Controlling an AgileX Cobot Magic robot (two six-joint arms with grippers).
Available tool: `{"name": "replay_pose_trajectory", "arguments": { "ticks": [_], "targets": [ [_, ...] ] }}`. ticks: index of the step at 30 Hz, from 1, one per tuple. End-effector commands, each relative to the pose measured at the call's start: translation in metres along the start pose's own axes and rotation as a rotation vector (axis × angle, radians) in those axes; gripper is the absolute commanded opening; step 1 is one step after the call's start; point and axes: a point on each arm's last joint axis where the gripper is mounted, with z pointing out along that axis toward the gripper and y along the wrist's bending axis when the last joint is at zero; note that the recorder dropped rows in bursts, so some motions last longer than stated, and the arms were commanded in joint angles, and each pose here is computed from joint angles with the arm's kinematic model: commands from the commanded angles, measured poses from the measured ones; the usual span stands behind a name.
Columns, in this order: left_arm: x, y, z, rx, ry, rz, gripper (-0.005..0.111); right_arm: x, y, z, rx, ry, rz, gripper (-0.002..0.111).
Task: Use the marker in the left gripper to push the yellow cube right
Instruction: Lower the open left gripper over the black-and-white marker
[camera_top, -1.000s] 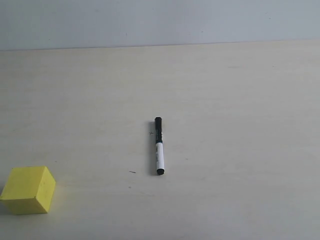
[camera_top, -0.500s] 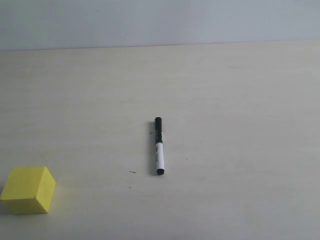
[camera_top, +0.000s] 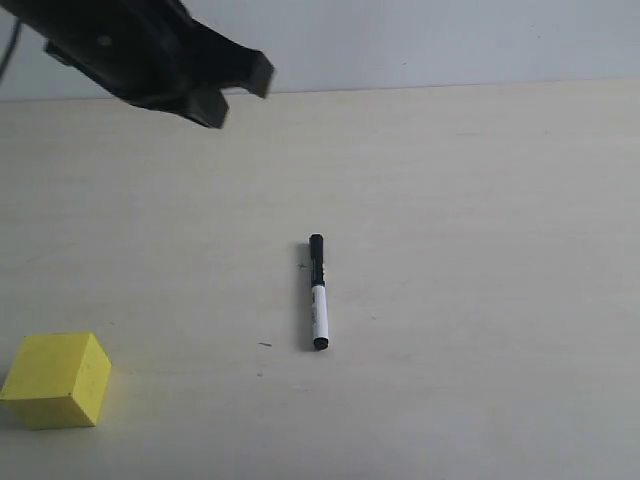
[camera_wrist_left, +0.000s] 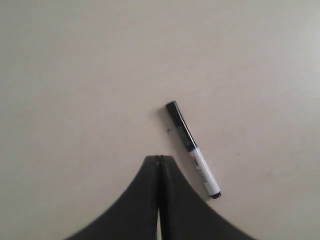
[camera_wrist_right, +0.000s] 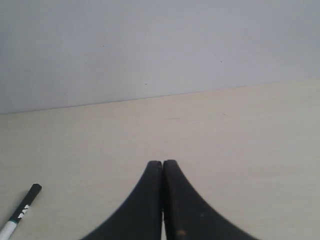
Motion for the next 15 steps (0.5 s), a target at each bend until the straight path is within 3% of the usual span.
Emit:
{"name": "replay_pose_trajectory", "arguments": {
  "ticks": [1,4,9,15],
  "targets": [
    [-0.006,-0.028,0.038,0.011,0.114,0.046,0.009,0.001,0.0,0.0,0.003,-0.008,-0.006,0.0],
    [-0.009,-0.036,0.055,0.011,0.139,0.03,0.027,0.001,0.0,0.0,0.003,-0.008,-0.006,0.0],
    [-0.011,-0.037,0.073,-0.013,0.173,-0.127,0.058,0.001,0.0,0.0,0.003,-0.008,-0.006,0.0],
    [-0.002,-0.045,0.099,0.039,0.275,-0.307,0.061,0.001,0.0,0.0,0.003,-0.008,-0.006,0.0]
  ]
}}
